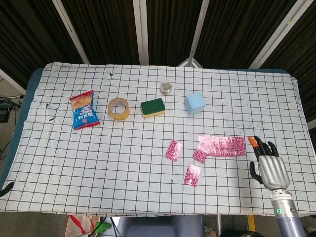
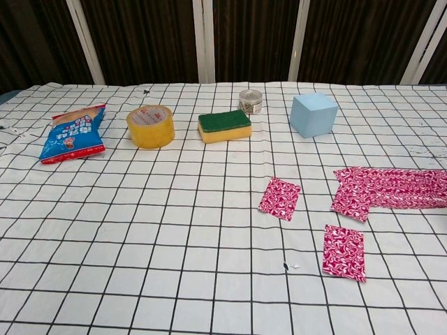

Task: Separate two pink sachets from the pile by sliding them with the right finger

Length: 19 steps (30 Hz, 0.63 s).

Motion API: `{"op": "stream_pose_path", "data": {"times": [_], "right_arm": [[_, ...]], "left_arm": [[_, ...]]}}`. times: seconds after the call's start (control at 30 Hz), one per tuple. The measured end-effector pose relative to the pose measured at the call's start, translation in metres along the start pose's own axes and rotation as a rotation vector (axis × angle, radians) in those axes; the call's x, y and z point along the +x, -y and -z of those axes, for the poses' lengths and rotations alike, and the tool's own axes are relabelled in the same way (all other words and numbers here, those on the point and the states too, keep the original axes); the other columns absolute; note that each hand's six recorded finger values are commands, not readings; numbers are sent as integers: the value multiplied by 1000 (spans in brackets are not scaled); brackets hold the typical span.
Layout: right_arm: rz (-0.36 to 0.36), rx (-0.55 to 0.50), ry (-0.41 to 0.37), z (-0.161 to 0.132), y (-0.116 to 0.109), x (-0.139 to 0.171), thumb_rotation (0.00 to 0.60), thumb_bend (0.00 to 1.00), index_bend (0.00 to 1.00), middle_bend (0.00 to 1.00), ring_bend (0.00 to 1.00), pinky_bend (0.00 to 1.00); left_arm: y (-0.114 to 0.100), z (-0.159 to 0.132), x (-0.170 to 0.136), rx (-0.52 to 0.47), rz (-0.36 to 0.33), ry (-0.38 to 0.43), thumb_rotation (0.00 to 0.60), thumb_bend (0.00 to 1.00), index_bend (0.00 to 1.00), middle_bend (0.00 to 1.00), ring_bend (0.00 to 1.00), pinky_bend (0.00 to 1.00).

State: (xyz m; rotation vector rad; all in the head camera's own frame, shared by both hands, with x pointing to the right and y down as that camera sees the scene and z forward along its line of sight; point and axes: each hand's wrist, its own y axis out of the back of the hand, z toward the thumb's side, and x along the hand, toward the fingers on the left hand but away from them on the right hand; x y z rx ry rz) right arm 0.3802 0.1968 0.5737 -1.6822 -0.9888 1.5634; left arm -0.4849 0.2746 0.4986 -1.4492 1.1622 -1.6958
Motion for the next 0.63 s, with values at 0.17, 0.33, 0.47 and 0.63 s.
{"op": "stream_pose_path", "data": {"times": [0.17,0.33,0.47,0.63], "right_arm": [[70,-28,35,22,-7,25,600,642,0,24,91,21],[133,-45,50,42,-17,47,600,641,0,23,90,18],[179,-29,49,51,-27,55,600,641,0,23,90,18],[211,-36,38,55,-34,62,600,641,0,23,90,18]], "left_arm": [[-1,3,-1,-9,6,-1,600,258,170,22,0,74],[-4,5,-4,-27,4,4,600,258,170,22,0,74],[-7,5,-6,-39,-6,13,600,258,170,22,0,74],[-9,5,-7,-49,-16,31,600,258,170,21,0,74]]}}
